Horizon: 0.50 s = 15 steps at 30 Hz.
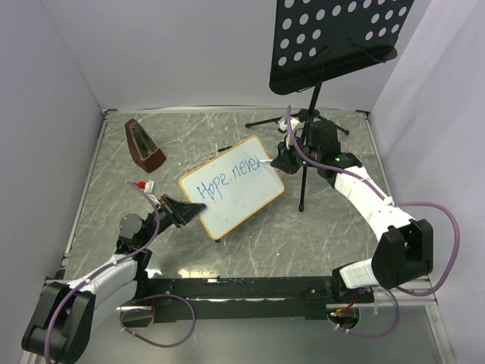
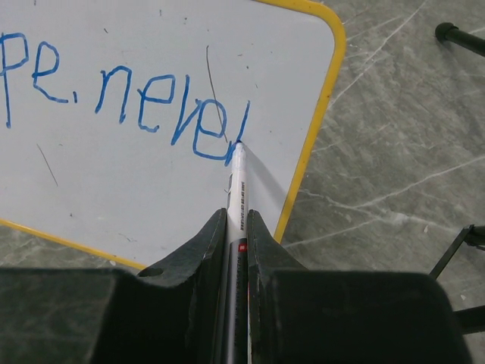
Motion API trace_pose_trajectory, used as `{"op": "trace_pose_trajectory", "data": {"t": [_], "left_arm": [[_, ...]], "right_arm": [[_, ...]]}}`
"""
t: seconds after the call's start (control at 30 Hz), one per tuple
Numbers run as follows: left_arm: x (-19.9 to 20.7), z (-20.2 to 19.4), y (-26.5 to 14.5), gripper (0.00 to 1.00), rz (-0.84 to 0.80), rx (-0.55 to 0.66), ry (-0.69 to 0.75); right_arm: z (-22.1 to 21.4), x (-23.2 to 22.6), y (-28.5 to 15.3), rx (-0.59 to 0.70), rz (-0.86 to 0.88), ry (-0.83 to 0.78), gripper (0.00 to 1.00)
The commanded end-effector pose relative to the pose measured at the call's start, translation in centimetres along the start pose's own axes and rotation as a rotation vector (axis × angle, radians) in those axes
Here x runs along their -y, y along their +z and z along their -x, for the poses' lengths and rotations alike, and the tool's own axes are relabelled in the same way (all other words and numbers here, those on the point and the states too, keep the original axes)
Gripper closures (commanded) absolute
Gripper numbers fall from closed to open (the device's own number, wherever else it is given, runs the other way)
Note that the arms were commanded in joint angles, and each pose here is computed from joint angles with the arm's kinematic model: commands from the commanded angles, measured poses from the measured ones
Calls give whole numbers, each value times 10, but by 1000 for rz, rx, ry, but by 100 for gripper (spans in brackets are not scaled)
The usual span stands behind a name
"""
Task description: Write a sentence on the whiteboard
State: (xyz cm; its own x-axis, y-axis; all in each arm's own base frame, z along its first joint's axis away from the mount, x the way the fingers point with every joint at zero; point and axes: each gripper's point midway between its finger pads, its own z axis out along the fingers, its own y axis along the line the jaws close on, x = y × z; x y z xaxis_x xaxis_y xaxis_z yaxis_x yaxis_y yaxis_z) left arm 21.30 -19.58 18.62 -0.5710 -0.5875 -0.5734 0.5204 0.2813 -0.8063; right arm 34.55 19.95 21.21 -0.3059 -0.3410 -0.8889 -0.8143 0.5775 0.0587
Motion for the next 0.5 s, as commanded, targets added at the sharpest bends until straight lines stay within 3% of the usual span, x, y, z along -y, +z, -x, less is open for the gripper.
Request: {"op": "trace_pose_trajectory", "data": {"t": [0.0, 0.47], "left_arm": [[37, 11, -6, 99, -160, 55, 81], [37, 12, -6, 99, -159, 58, 85]], "right_arm": [[24, 15, -1, 51, -52, -22, 100], [30, 29, -4, 69, -97, -10, 100]]}}
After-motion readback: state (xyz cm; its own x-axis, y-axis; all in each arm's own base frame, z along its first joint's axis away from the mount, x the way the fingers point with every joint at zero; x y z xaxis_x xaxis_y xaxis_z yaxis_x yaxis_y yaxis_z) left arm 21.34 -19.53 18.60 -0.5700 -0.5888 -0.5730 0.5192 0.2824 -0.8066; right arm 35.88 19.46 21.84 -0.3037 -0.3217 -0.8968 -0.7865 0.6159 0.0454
